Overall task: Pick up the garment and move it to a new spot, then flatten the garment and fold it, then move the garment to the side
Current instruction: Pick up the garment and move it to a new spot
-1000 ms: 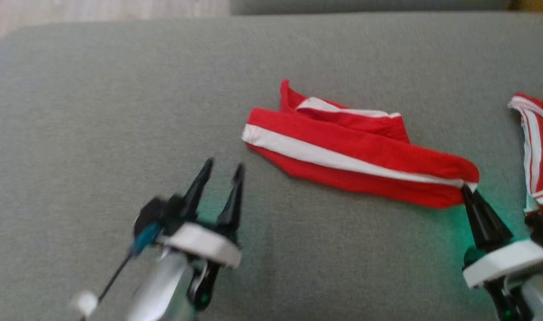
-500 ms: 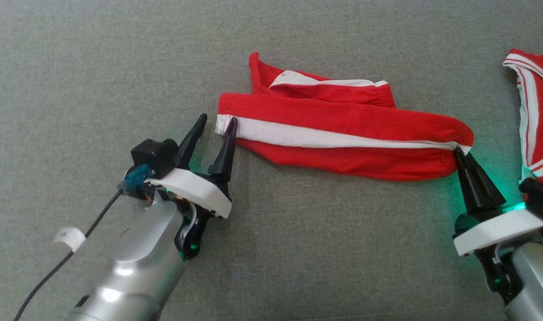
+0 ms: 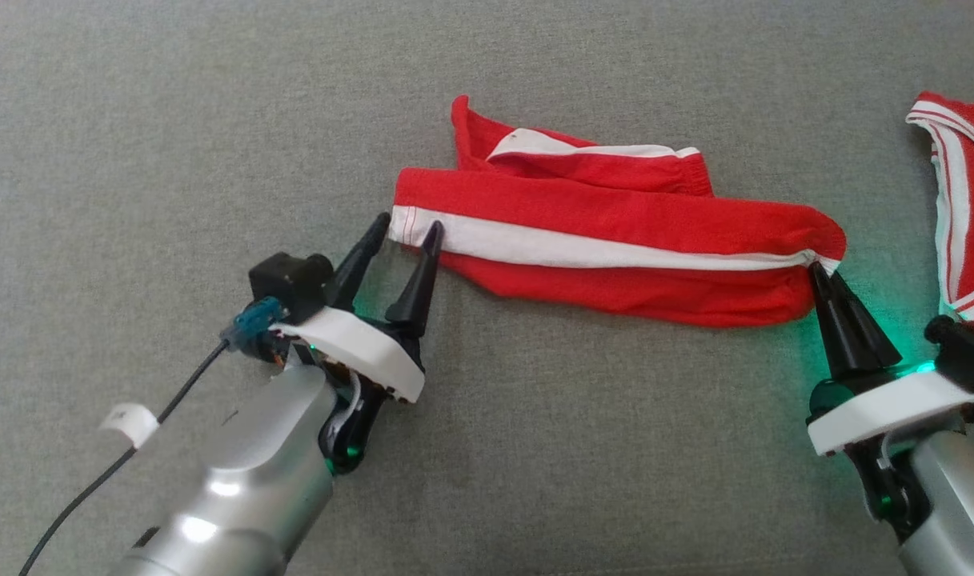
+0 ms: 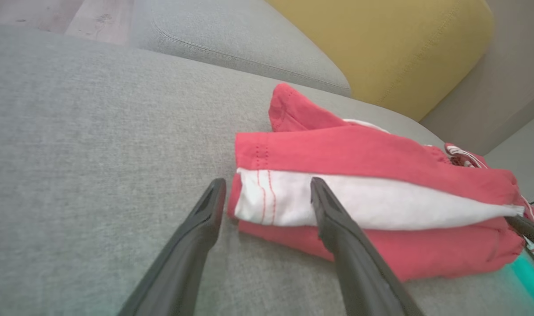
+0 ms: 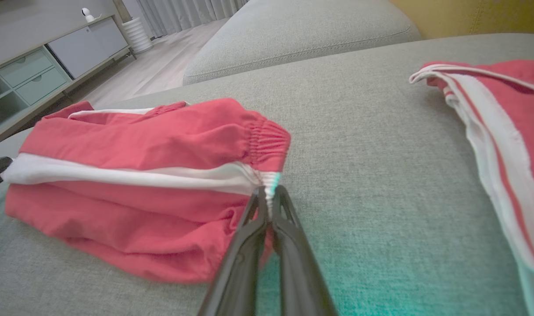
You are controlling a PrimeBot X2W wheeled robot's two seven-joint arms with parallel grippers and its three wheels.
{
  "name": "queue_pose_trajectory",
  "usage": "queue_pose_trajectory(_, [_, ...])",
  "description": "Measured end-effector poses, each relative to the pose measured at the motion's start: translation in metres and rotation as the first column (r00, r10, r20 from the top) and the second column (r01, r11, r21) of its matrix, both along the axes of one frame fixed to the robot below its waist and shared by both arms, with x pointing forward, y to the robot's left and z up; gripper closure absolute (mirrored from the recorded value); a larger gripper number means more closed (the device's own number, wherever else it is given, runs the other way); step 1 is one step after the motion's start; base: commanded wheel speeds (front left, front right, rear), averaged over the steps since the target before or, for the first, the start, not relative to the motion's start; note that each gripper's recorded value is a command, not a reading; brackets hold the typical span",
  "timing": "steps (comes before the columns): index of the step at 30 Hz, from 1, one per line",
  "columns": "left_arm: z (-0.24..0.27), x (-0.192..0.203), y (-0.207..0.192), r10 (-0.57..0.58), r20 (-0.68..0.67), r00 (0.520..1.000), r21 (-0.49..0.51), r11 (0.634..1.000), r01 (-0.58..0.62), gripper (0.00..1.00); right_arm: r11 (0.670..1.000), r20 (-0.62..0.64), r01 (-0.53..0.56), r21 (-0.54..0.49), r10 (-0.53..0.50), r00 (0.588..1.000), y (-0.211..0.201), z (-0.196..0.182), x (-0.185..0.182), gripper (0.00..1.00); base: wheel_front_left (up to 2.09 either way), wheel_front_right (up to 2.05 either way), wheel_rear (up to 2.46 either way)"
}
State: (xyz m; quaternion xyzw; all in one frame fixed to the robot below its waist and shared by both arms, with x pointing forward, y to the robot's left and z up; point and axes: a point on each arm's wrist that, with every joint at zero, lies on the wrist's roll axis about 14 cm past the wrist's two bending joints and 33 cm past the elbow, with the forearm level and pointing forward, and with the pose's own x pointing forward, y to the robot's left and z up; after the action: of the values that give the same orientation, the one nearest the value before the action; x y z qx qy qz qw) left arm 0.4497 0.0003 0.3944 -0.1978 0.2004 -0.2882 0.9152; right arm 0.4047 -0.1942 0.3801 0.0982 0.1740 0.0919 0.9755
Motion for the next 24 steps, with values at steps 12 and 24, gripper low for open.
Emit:
queue_pose_trajectory(12, [0.0,-0.003,-0.009,-0.061,-0.003,0.998,0.01,0.998,0.061,0.98,1.0,0.002,-0.009,0.001,0.009,1.0,0.003,0.001,0.001,1.0,0.0,0.0,0.0])
queue_pose_trajectory(24, [0.068,0.01,0.009,-0.002,0.196,0.981,-0.016,1.0,0.006,1.0,0.993,0.25,-0.039,0.113,0.009,0.968,0.031,0.083,0.028,1.0,0.0,0.0,0.0])
